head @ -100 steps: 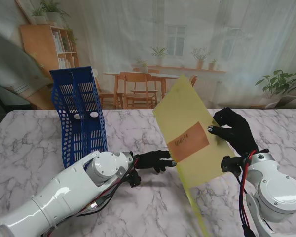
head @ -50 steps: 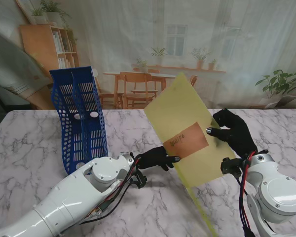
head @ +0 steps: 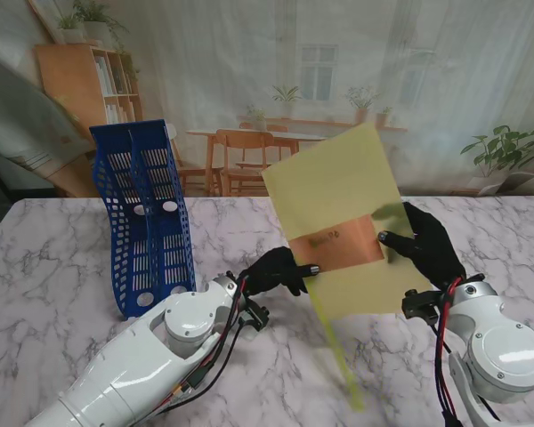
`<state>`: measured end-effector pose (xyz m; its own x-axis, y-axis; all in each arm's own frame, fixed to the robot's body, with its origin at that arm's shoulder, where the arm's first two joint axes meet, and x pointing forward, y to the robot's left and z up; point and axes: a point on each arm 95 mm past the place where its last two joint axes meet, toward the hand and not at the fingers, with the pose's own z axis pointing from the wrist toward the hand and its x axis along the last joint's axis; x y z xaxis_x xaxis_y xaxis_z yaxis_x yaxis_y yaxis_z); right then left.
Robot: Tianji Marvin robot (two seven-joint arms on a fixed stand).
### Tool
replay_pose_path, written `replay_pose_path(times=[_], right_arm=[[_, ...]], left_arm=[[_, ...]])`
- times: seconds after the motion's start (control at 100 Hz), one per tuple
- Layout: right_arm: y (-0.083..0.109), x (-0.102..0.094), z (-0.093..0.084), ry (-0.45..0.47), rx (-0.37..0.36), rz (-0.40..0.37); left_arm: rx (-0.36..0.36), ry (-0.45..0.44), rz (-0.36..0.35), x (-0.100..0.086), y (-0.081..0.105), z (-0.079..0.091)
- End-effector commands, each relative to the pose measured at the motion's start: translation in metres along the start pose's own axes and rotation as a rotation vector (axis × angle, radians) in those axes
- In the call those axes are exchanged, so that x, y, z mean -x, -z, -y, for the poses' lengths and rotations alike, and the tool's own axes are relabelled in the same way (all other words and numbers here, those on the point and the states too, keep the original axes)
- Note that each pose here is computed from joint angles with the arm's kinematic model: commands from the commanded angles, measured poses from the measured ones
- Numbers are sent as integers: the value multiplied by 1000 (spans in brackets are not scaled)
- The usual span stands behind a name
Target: Open the sliding file folder, put the receipt in and insert it into the document holder
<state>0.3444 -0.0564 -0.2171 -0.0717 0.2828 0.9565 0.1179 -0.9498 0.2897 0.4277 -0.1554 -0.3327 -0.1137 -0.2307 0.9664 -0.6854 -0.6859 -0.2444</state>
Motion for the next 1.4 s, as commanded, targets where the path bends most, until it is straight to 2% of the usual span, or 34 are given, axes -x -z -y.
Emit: replay_pose_path(times=[0.0,0.28,0.46,0.55,0.71,0.85,1.11,1.3,1.39], right_arm=[[4,12,2,-9,-1,41],[3,21,-4,-26,19,109],[6,27,-4,-58,-25,121],[9,30,-4,-120,-67,125],[10,35,-3,-134,-126,116],[7,37,1,-102,-150,121],[0,37,6,-16,-182,106],[-4,37,7,18,-146,97],[-4,36,8,7,-152,97]], left_arm=[[-2,-4,-24,-12,-2,4],[-7,-52,-13,-22,-1,18],[14,-94,-17,-31,3,27],[22,-115,-19,-35,4,31],[28,-142,-14,-39,5,36],[30,-143,-11,-40,4,37],[85,-165,-13,-45,5,37],[105,-197,-17,-48,7,40],[117,-207,-20,-49,8,41]])
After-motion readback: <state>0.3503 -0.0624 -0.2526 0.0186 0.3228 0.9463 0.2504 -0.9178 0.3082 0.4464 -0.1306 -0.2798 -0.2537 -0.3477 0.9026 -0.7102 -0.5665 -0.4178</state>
